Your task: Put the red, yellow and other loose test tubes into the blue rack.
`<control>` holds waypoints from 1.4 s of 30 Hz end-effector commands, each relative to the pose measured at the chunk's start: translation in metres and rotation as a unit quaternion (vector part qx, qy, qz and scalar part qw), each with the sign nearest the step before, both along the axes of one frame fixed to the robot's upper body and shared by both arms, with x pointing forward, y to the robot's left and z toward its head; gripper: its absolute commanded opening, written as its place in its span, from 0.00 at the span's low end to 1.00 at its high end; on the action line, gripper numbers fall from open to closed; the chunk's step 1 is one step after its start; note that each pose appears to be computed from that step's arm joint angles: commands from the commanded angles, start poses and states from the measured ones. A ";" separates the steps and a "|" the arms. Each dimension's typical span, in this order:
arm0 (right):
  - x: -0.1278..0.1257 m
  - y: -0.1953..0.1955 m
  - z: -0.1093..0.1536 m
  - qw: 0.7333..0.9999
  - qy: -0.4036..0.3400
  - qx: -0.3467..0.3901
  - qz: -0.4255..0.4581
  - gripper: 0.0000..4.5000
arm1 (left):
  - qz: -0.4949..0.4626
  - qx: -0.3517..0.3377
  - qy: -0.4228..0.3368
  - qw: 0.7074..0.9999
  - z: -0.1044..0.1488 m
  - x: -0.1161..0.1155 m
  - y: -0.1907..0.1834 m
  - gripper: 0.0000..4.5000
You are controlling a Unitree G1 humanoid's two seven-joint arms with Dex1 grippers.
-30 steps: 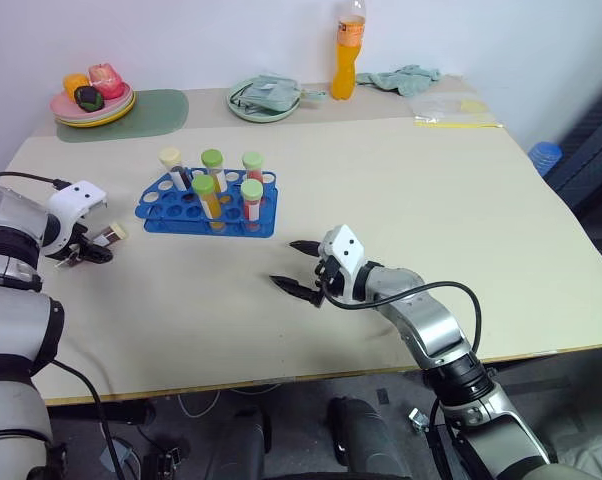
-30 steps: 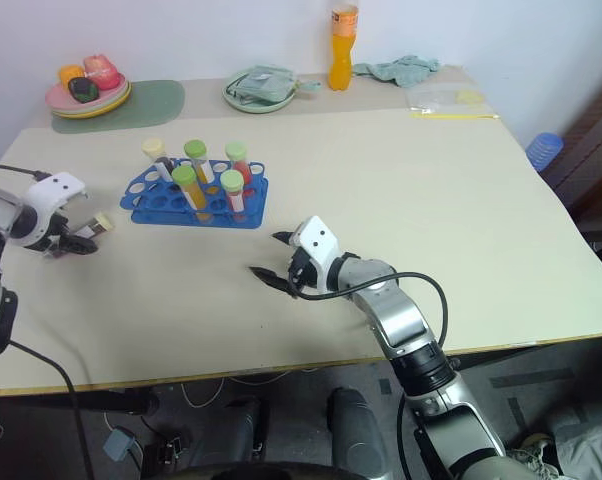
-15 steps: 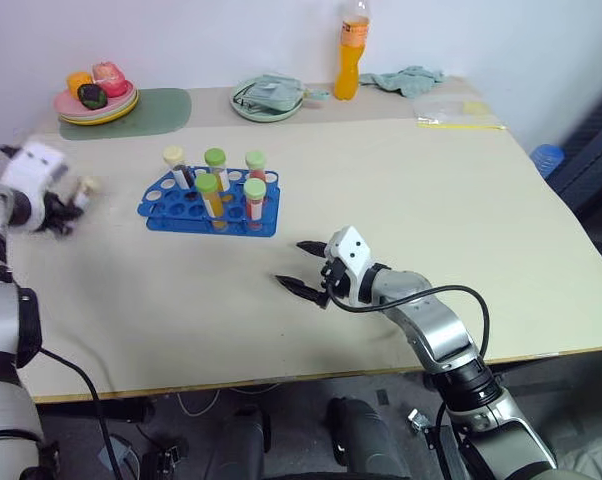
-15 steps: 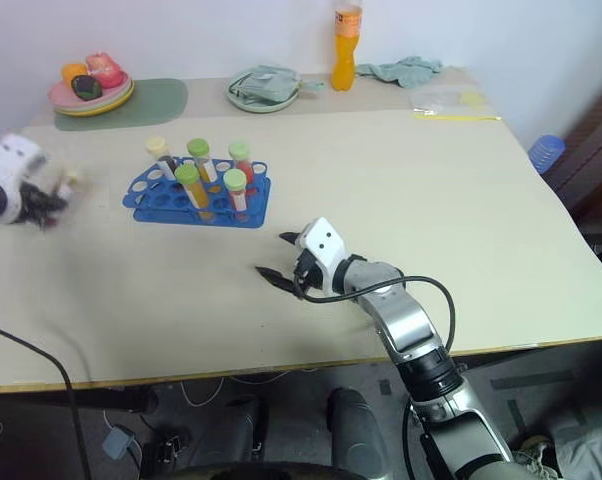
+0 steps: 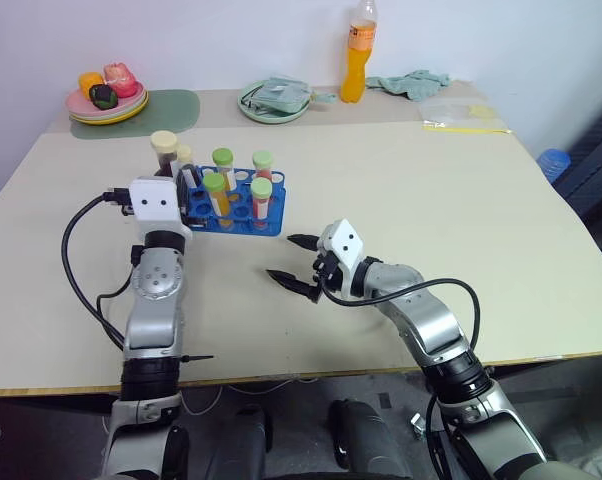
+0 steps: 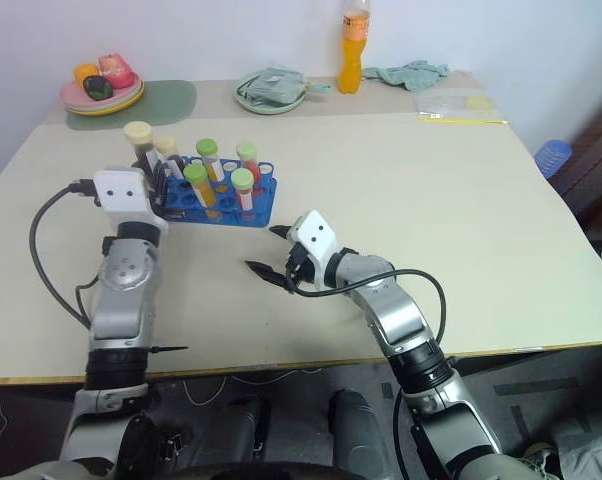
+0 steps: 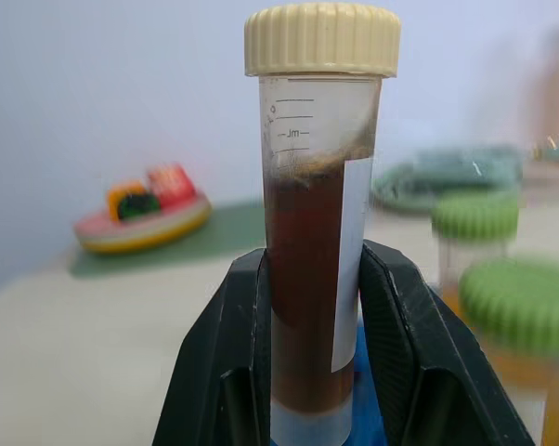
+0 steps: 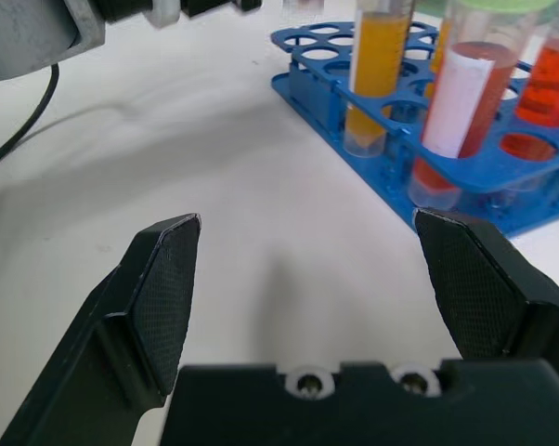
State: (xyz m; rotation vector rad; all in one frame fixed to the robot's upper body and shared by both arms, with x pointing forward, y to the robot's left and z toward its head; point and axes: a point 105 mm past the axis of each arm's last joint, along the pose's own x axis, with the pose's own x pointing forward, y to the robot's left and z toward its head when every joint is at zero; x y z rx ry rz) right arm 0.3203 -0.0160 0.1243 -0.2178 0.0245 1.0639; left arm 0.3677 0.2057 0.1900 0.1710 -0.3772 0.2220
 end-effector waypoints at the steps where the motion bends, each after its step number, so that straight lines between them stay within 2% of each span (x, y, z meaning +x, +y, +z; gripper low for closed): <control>1: 0.000 0.001 0.012 1.000 -0.019 0.014 0.000 0.91 | 0.017 -0.001 -0.024 1.000 0.008 -0.001 -0.001 0.18; 10: 0.000 -0.001 0.012 1.000 -0.016 0.021 -0.014 0.91 | 0.019 0.019 0.030 0.999 -0.010 0.011 0.002 0.18; 13: 0.001 -0.001 0.012 1.000 -0.017 0.022 -0.014 0.91 | 0.006 0.006 0.052 0.999 -0.018 0.016 0.001 0.18; 24: 0.000 0.000 0.011 1.000 -0.017 0.023 -0.012 0.91 | -0.019 -0.015 0.066 0.998 -0.026 0.031 -0.003 0.18; 30: -0.002 -0.002 0.011 1.000 -0.016 0.021 -0.014 0.91 | -0.015 -0.017 0.062 0.998 -0.033 0.029 0.000 0.18; 32: -0.002 -0.003 0.011 1.000 -0.017 0.021 -0.016 0.91 | -0.015 -0.022 0.061 0.998 -0.036 0.027 0.000 0.41; 33: -0.002 -0.004 0.011 0.999 -0.017 0.021 -0.016 0.91 | -0.015 -0.030 0.057 0.998 -0.037 0.024 0.000 0.47; 34: -0.002 -0.005 0.012 0.999 -0.018 0.022 -0.017 0.91 | -0.015 -0.037 0.052 0.998 -0.036 0.022 0.001 0.59; 37: -0.002 -0.012 0.018 0.999 -0.020 0.028 -0.016 0.91 | -0.023 -0.068 0.017 0.997 -0.025 0.009 0.006 0.92; 42: -0.001 -0.049 0.032 0.999 -0.014 0.028 -0.018 0.91 | -0.024 -0.084 -0.012 0.996 -0.007 -0.032 0.037 0.92</control>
